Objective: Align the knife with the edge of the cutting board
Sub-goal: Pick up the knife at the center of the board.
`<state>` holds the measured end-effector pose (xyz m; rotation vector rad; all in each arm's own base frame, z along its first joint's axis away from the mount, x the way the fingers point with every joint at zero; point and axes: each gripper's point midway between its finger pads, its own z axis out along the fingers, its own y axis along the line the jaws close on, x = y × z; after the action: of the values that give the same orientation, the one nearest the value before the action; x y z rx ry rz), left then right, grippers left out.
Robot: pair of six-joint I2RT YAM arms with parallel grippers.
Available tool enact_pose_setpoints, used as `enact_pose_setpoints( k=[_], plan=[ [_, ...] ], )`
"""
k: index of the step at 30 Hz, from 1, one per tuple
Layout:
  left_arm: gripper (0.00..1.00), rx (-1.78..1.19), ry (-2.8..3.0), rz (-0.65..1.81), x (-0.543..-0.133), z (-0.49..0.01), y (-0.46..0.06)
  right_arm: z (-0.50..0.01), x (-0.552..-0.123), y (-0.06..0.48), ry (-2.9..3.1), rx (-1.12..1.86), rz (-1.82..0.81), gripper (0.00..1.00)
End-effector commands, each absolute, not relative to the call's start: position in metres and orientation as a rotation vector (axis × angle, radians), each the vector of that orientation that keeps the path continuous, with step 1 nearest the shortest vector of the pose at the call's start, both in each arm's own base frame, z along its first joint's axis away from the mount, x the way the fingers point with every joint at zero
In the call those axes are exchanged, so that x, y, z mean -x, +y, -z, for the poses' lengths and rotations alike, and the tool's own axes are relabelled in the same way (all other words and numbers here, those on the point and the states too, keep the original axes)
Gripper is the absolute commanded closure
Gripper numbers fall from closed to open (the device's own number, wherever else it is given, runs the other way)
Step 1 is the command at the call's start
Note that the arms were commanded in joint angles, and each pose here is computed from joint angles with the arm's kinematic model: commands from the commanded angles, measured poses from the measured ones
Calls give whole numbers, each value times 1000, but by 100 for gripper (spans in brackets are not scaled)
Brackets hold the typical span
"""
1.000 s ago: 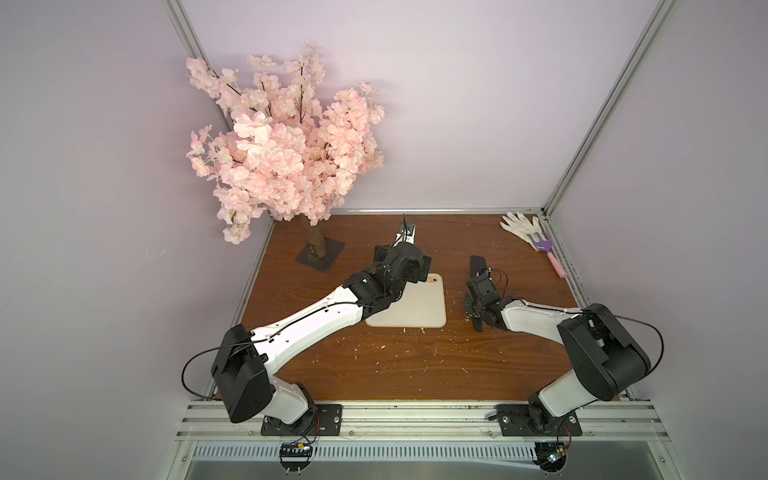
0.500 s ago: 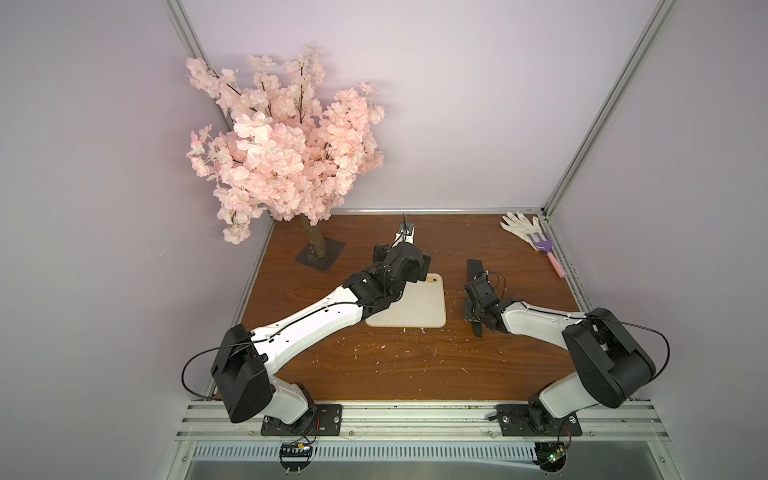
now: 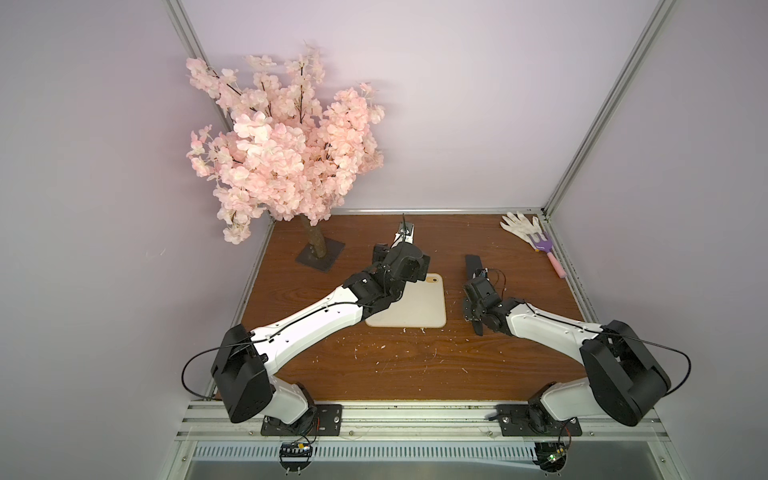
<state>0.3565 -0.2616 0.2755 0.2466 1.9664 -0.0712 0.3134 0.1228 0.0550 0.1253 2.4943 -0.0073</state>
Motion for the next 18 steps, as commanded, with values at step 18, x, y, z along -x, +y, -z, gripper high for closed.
enact_pose_setpoints(
  k=[18],
  plan=[
    [0,-235,1951,33,-355,-278,-255,-91,-324,170,2399,-109,-11,100]
  ],
)
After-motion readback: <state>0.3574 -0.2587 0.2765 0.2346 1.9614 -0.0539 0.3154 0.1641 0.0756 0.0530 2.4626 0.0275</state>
